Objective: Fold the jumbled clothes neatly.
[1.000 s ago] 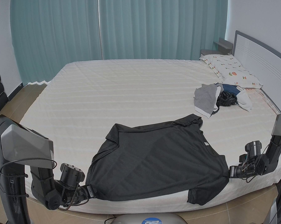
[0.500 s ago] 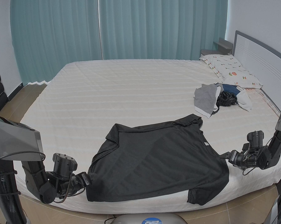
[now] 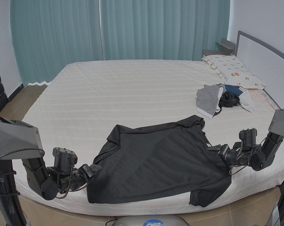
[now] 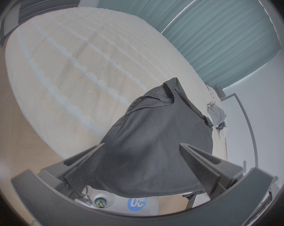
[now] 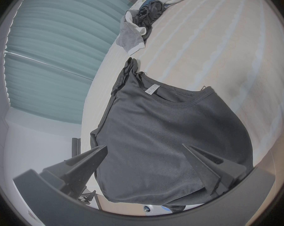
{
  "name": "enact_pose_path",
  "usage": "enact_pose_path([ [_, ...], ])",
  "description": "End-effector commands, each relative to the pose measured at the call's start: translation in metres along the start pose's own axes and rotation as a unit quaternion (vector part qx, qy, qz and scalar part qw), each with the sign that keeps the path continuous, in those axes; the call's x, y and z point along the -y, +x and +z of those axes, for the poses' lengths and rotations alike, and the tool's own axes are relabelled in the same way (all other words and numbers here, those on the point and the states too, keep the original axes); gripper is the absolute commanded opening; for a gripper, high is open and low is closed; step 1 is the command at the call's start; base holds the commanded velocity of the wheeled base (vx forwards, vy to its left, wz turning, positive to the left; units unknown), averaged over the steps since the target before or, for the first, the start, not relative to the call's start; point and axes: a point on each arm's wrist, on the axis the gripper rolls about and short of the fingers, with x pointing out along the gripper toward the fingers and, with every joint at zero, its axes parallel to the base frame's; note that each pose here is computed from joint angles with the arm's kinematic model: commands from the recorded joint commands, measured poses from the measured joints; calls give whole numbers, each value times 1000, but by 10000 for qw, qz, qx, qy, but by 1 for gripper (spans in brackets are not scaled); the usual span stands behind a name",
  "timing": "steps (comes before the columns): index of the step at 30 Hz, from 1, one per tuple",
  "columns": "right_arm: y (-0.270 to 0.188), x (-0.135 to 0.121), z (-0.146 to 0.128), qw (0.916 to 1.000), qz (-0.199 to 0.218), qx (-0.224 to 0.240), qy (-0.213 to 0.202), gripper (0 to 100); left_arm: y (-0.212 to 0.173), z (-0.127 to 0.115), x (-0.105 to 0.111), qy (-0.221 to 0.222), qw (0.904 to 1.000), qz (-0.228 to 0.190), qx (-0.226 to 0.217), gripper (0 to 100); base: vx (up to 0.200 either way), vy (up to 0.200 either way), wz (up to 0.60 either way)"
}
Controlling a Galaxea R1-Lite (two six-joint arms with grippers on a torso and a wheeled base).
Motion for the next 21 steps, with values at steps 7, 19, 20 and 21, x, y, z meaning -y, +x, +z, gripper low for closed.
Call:
enact_pose_path([
  [7,5,4,-4,9999,-66,-104,51,100,5,-4,1,-112,9998,-73,-137,100,0,-114,0],
  [19,6,4,-6,9999,-70,-130,34,100,7,-3,5,-200,9996,-145,-95,100,0,-133,0],
  [20,6,4,-6,9999,-70,-130,34,100,7,-2,5,-213,9996,-137,-85,100,0,0,0],
  [21,6,4,-6,9999,-69,-119,31,100,8,3,6,-350,9993,-159,16,100,0,0,0],
])
